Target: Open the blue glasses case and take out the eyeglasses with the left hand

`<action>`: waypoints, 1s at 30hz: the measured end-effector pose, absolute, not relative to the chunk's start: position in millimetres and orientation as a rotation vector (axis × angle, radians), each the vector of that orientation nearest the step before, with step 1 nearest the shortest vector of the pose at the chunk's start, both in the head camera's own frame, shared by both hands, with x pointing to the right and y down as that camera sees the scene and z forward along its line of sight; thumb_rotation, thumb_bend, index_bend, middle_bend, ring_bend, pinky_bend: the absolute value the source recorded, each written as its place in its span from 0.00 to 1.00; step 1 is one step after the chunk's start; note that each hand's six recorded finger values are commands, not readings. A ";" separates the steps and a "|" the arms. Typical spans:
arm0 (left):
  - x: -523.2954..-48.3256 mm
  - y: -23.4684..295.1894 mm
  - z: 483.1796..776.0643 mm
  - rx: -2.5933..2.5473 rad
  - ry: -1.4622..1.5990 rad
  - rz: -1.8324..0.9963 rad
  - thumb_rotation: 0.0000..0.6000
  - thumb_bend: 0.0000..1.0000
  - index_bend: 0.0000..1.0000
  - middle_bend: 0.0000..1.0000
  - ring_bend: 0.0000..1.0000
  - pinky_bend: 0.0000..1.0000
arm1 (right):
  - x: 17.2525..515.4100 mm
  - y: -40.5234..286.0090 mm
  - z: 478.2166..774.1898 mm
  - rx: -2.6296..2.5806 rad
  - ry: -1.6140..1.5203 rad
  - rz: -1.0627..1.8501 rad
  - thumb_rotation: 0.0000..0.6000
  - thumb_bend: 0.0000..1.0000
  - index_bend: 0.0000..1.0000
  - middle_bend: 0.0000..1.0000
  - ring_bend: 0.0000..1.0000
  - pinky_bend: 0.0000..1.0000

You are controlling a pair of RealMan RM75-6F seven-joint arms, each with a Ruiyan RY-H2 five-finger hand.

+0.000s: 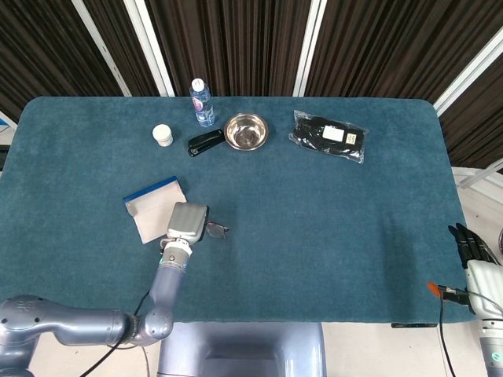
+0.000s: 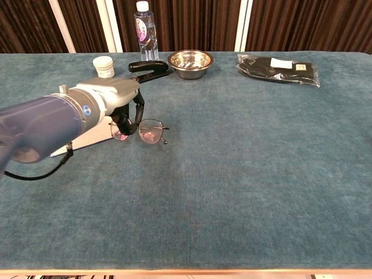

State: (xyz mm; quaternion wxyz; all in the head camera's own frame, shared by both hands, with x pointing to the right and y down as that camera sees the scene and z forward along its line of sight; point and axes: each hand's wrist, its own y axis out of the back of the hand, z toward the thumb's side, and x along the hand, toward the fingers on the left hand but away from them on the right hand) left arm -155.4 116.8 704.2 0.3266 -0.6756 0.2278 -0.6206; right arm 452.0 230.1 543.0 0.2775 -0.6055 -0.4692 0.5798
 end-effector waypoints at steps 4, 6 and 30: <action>-148.7 116.7 708.1 -1.776 0.615 -1.661 1.00 0.51 0.61 1.00 0.98 0.99 | 452.0 229.9 542.3 -1.621 -1.252 1.553 1.00 0.18 0.00 0.00 0.00 0.24; -143.6 116.8 709.8 -1.789 0.632 -1.677 1.00 0.51 0.61 1.00 0.98 0.99 | 451.9 229.9 541.7 -1.616 -1.246 1.549 1.00 0.18 0.00 0.00 0.00 0.24; -120.9 114.8 710.9 -1.837 0.678 -1.684 1.00 0.22 0.37 1.00 0.97 0.99 | 453.9 229.9 540.9 -1.617 -1.252 1.556 1.00 0.19 0.00 0.00 0.00 0.24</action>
